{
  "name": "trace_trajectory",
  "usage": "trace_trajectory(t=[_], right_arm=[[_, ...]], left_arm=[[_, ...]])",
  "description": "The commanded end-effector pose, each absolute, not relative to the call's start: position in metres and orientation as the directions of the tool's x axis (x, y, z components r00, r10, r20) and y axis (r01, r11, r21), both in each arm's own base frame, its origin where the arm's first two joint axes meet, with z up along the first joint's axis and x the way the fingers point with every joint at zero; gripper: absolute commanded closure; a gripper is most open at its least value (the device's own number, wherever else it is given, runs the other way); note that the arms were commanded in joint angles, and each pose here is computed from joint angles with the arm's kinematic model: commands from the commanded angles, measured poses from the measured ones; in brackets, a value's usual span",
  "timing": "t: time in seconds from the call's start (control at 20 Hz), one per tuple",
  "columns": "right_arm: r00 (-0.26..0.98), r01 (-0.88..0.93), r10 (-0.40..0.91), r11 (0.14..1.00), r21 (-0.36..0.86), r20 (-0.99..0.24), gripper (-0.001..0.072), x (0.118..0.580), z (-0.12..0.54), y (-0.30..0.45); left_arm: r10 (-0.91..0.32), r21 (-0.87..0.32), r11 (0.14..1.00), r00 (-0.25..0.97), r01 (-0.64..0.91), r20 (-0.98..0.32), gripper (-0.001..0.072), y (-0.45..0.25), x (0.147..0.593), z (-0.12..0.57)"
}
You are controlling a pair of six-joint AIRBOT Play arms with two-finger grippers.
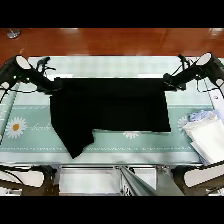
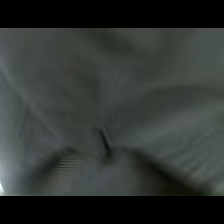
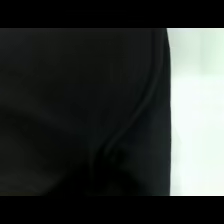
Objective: Fold the shirts.
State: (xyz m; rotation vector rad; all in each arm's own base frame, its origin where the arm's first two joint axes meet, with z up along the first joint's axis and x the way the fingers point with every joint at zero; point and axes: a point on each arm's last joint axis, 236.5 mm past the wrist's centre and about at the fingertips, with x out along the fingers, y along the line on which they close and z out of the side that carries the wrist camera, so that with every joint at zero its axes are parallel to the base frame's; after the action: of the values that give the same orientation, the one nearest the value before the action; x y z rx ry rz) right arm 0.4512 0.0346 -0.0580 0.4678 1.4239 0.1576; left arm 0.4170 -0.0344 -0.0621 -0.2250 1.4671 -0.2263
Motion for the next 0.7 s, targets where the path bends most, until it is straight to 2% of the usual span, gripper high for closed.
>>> trace_trajectory(t=[0.0, 0.1, 0.2, 0.25, 0.35, 0.45, 0.55, 0.65], right_arm=[[0.076, 0.204, 0.367, 0.904, 0.375, -0.927, 0.0084, 0.432, -0.052, 0.019], [0.087, 0.221, 0.275, 0.932, 0.288, -0.958, 0.0084, 0.416, -0.023, -0.025], [0.161, 0.283, 0.161, 0.938, 0.202, -0.974, 0.0084, 0.395, 0.004, -0.071], [0.222, 0.32, 0.136, 0.925, 0.204, -0.965, 0.0084, 0.384, 0.01, -0.082], [0.356, 0.388, 0.158, 0.871, 0.3, -0.921, 0.0084, 0.358, 0.005, -0.076], [0.44, 0.374, 0.243, 0.826, 0.422, -0.865, 0.0085, 0.332, -0.009, -0.042], [0.461, 0.375, 0.325, 0.772, 0.513, -0.826, 0.0085, 0.307, -0.024, -0.009], [0.441, 0.373, 0.378, 0.748, 0.549, -0.814, 0.0085, 0.29, -0.035, 0.009]], left_arm=[[-0.259, -0.259, 0.966, -0.084, -0.008, -0.962, 0.0006, -0.02, 0.382, -0.067], [-0.249, -0.244, 0.966, -0.047, -0.088, -0.967, 0.0006, 0.002, 0.377, -0.05], [-0.259, -0.253, 0.954, -0.016, -0.163, -0.966, 0.0006, 0.023, 0.353, -0.041], [-0.264, -0.255, 0.944, -0.015, -0.211, -0.964, 0.0006, 0.032, 0.333, -0.044], [-0.327, -0.305, 0.885, -0.003, -0.35, -0.945, 0.0006, 0.036, 0.283, -0.063], [-0.458, -0.464, 0.768, 0.128, -0.441, -0.88, 0.0006, 0.016, 0.262, -0.073], [-0.505, -0.562, 0.666, 0.259, -0.49, -0.824, 0.0006, 0.007, 0.256, -0.076], [-0.546, -0.608, 0.622, 0.284, -0.494, -0.789, 0.0007, -0.009, 0.242, -0.083]])
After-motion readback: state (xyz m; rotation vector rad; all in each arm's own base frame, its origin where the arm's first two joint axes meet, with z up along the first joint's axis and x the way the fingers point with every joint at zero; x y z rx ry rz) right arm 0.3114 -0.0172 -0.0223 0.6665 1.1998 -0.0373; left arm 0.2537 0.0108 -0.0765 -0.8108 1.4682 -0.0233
